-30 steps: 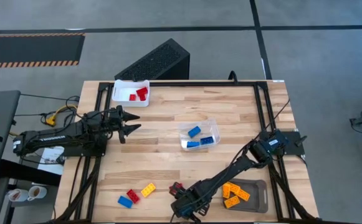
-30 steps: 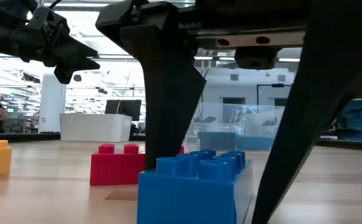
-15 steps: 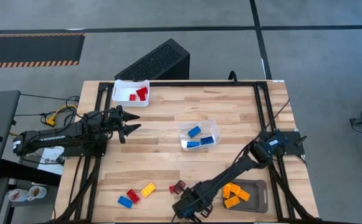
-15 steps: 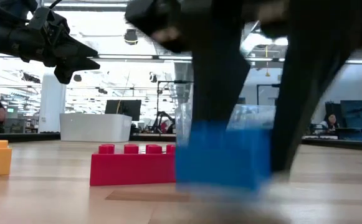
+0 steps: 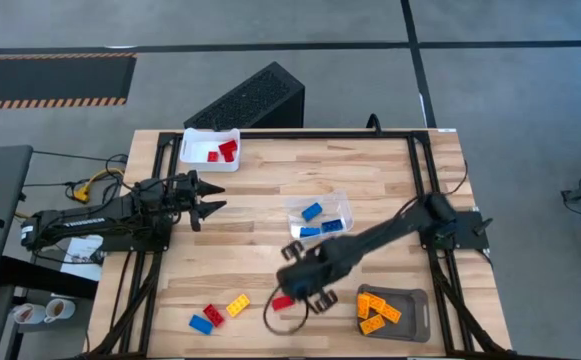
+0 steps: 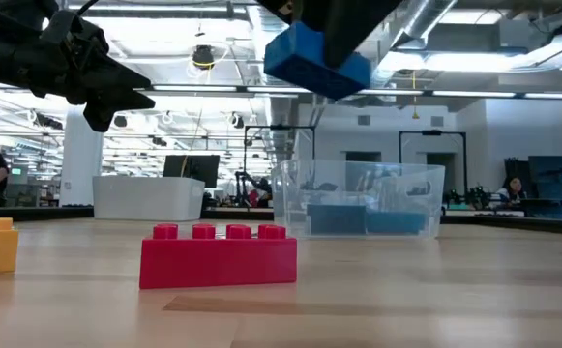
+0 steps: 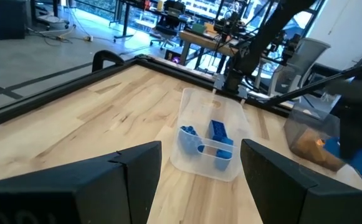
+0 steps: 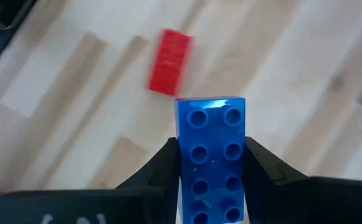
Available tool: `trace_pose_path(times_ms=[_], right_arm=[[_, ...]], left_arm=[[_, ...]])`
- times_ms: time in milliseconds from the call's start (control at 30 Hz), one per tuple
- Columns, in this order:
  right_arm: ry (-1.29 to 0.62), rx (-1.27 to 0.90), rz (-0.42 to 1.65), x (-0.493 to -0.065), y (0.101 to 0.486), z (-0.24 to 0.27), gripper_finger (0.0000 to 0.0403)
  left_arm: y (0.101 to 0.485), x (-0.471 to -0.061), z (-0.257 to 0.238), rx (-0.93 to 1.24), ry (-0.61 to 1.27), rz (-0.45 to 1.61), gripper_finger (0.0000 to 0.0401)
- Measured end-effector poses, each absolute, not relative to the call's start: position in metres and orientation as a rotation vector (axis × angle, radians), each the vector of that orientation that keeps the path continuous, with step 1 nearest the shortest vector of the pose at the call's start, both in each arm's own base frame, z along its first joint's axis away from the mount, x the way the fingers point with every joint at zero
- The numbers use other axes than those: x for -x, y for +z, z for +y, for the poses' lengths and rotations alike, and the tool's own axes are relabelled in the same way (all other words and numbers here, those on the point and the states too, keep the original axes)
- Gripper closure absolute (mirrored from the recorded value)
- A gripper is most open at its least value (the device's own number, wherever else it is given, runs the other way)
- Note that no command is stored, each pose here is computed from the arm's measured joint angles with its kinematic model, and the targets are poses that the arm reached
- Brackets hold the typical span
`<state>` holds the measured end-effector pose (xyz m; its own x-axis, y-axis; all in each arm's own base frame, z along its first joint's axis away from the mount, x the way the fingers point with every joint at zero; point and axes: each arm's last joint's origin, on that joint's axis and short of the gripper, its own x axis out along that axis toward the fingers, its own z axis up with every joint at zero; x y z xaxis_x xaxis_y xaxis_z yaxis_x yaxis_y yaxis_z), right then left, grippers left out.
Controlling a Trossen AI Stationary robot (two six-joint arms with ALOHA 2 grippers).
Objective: Sort & place blocks by color
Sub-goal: Put the blue game piece into the transparent bin
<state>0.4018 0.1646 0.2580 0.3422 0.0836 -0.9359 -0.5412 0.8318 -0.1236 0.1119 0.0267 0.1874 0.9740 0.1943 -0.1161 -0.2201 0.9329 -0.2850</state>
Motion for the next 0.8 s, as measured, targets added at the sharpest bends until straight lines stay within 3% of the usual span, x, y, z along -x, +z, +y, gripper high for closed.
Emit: trace_pose_path(times_ms=[300,467,800], right_arm=[[0.293,0.364,0.940,-0.360,0.251,0.092,0.0279],[0.121,0.301,0.814,-0.333,0.238,0.049,0.0258],[-0.068,0.164,0.842,-0.313,0.223,-0.005,0.0222]], left_arm=[[0.186,-0.112,0.027,0.293,0.214,0.106,0.0195],[0.186,-0.112,0.027,0.293,0.215,0.106,0.0195],[0.186,-0.111,0.028,0.281,0.249,0.100,0.0195]])
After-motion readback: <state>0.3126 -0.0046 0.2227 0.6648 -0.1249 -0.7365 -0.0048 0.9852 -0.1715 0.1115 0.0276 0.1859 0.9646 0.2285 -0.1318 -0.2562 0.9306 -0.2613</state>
